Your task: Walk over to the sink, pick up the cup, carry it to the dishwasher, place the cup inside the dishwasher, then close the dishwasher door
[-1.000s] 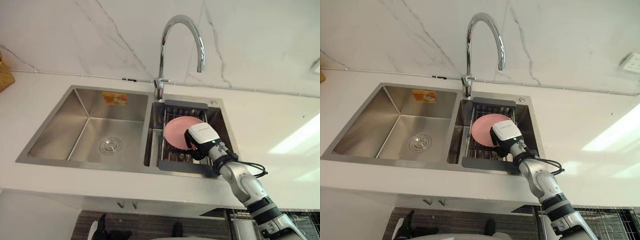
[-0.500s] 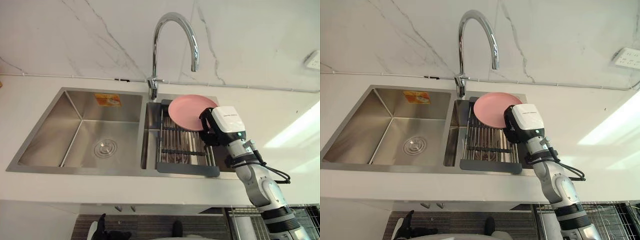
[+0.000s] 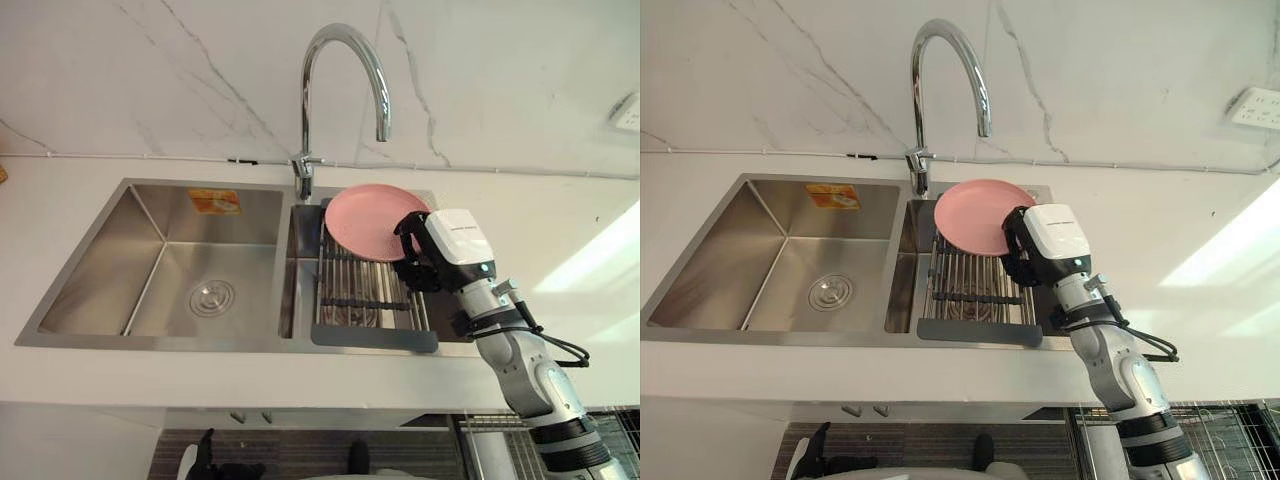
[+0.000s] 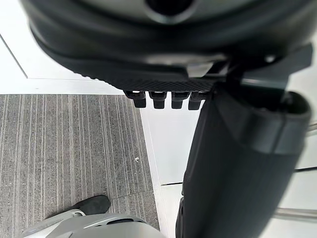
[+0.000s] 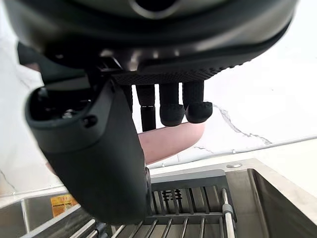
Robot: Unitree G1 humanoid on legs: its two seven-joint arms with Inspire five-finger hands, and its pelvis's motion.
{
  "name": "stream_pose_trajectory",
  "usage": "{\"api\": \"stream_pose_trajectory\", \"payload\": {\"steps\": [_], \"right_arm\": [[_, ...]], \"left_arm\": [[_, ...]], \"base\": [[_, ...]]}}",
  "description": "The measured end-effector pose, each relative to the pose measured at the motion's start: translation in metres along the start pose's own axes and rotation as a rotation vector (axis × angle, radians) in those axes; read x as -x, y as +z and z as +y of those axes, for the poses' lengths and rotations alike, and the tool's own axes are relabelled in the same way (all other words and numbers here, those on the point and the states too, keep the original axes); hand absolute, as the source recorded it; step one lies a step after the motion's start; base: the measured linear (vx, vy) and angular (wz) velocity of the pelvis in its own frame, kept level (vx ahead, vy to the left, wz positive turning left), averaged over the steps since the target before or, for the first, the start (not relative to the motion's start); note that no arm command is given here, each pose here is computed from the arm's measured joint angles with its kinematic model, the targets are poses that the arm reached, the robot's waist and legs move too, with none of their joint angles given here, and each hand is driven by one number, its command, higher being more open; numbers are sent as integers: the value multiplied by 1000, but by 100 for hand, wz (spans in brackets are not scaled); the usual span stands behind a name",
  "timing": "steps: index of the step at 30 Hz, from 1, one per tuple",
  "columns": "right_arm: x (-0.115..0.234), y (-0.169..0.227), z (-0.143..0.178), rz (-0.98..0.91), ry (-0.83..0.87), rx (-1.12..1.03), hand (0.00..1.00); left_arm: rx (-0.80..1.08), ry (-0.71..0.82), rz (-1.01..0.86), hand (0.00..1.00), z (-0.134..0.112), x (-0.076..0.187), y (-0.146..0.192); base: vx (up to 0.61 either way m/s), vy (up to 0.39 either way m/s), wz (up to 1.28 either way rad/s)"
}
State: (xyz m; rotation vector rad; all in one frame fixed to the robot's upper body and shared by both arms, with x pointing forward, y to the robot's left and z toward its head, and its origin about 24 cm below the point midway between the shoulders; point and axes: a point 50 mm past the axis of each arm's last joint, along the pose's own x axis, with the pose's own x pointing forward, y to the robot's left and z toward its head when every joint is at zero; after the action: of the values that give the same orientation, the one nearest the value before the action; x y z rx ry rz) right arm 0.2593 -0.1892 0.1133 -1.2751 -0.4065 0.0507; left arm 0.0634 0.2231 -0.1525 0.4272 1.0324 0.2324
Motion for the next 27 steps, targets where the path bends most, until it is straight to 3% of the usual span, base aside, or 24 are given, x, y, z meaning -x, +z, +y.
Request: {"api": "stream_pose_trajectory", "payload": {"steps": [14,23,27], "right_arm": [[21,-34,-49,172,-219,-62,0],[16,-32,-53,215,-394,-143,0],[-1,-19,-58,114,-411,-129,0]], "left_arm": [[-80,-21,-21,100,-5,3,-3],[15,44,100,100,5,11,-29],[113,147,208,100,29,14,-48]], "base": [[-8,10,-25],[-96,-14,-120],[-9,-165,-125]]}}
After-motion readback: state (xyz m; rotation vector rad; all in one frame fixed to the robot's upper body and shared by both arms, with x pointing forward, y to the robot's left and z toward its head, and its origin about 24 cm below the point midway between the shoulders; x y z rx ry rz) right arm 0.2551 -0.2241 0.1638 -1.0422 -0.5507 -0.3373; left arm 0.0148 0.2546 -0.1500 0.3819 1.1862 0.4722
